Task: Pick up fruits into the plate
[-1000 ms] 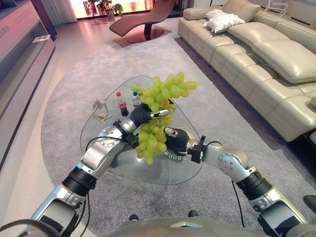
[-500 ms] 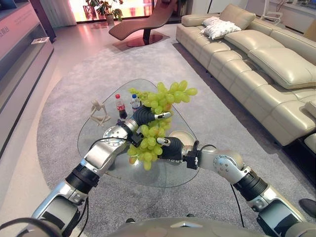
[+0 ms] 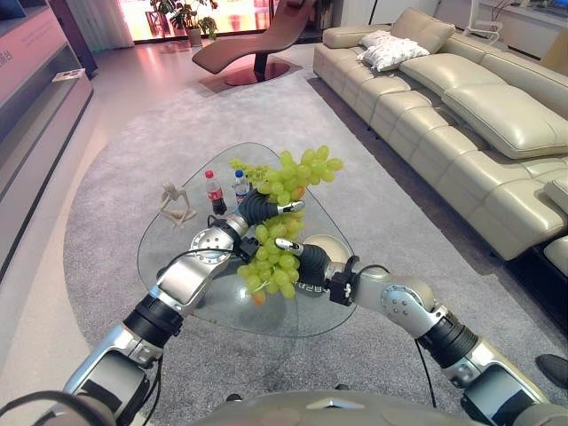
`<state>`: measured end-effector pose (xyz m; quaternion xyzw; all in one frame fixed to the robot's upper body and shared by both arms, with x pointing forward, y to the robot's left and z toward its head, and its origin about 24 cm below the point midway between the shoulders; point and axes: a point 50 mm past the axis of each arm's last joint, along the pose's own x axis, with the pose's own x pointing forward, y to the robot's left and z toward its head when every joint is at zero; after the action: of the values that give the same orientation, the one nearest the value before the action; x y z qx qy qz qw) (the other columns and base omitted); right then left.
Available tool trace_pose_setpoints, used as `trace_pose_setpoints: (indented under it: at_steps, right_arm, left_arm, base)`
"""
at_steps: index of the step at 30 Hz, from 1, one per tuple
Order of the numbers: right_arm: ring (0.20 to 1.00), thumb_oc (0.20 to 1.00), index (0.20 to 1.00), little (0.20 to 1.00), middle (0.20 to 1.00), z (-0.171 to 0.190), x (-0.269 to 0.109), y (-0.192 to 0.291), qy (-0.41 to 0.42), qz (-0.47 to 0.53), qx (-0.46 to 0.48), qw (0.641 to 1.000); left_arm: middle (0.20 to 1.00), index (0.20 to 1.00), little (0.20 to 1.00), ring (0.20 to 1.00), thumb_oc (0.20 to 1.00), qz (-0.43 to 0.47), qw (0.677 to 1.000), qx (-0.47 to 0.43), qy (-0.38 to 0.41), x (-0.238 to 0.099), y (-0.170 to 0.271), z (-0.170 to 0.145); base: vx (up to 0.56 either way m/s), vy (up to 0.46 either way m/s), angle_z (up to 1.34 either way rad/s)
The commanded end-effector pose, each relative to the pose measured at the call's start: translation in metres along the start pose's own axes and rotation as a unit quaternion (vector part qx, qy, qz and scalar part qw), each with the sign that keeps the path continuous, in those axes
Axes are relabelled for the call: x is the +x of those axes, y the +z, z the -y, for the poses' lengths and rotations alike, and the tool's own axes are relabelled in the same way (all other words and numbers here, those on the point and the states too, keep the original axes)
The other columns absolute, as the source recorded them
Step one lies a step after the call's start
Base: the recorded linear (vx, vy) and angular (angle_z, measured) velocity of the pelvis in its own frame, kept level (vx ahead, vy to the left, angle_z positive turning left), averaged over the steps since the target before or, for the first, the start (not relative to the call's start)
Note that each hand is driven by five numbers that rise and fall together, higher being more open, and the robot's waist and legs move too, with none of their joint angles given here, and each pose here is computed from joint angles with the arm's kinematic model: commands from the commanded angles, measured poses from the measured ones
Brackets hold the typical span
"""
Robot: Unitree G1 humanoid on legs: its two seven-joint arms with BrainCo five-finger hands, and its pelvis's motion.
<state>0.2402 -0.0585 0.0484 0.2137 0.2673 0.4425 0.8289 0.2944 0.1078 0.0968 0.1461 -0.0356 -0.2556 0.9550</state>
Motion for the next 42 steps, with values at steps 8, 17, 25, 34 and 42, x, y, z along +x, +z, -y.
trace_pose_setpoints:
  at_steps: [8, 17, 25, 34, 42]
  right_arm:
    - [0.200, 0.200, 0.200, 0.200, 0.200, -0.059, 0.018, 0.053, 0.133, 0.170, 0.024, 0.976]
    - [0.200, 0.200, 0.200, 0.200, 0.200, -0.054, 0.013, 0.055, 0.125, 0.191, 0.034, 0.973]
    - [0.200, 0.200, 0.200, 0.200, 0.200, -0.051, 0.010, 0.058, 0.122, 0.198, 0.029, 0.972]
    - [0.200, 0.200, 0.200, 0.200, 0.200, -0.044, 0.004, 0.064, 0.109, 0.217, 0.033, 0.970]
    - [0.200, 0.200, 0.200, 0.200, 0.200, -0.034, -0.006, 0.067, 0.089, 0.241, 0.041, 0.966]
  left_arm:
    - [0.200, 0.200, 0.200, 0.200, 0.200, 0.045, 0.999, 0.004, 0.007, 0.019, 0.021, 0.005]
    - [0.200, 0.200, 0.200, 0.200, 0.200, 0.035, 0.999, -0.007, 0.011, 0.014, 0.015, 0.002]
    - [1.000, 1.000, 1.000, 1.000, 1.000, 0.028, 0.999, -0.034, 0.022, 0.012, 0.014, -0.003]
    - [1.000, 1.000, 1.000, 1.000, 1.000, 0.018, 0.998, -0.051, 0.021, 0.010, 0.011, -0.008]
    - [1.000, 1.000, 1.000, 1.000, 1.000, -0.002, 0.996, -0.088, -0.009, 0.003, 0.000, -0.011]
  base:
    - [0.00, 0.000, 0.00]
    - [0.00, 0.000, 0.00]
    - [0.00, 0.000, 0.00]
    - [0.00, 0.000, 0.00]
    - [0.00, 0.000, 0.00]
